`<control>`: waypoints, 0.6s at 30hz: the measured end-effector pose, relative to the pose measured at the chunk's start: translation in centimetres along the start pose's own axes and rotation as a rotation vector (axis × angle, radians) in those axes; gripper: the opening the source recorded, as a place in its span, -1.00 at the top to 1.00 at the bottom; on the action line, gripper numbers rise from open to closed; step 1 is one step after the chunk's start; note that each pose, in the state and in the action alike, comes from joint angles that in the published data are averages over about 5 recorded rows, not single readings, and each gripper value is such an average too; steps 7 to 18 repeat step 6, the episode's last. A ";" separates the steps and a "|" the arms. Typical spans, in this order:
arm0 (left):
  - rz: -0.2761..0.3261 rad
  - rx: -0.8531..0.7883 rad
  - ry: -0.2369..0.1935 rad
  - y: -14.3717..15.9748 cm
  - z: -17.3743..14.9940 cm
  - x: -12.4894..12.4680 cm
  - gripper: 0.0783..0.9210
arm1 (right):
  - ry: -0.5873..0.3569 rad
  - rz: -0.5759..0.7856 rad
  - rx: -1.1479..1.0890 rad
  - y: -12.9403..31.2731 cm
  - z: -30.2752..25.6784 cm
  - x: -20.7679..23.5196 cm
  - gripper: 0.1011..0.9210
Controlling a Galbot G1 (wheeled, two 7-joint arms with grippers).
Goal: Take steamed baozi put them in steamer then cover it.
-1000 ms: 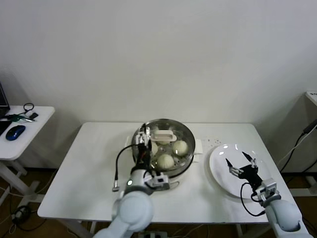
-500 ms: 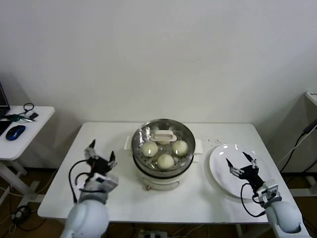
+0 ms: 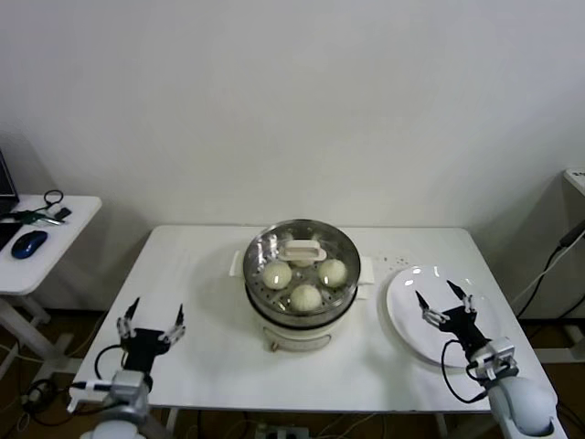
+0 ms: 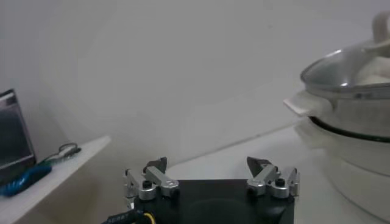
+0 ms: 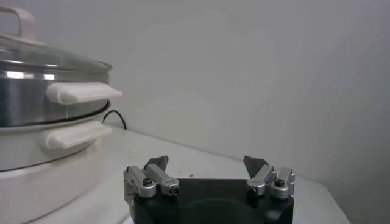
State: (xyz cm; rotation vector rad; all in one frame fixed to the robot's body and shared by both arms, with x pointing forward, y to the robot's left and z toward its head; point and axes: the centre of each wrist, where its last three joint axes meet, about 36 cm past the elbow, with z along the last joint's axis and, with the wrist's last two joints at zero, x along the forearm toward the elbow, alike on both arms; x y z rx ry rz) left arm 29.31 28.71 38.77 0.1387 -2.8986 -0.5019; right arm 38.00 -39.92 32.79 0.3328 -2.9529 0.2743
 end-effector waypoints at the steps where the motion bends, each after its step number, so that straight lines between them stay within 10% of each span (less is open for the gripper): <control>1: -0.005 0.014 -0.007 0.1 0.4 0.1 -0.77 | -0.001 -0.001 -0.002 0.1 0.1 0.0 -0.76; 18: -0.023 0.055 -0.034 0.7 1.3 0.5 -0.77 | -0.007 -0.001 -0.011 0.4 0.4 0.0 -0.76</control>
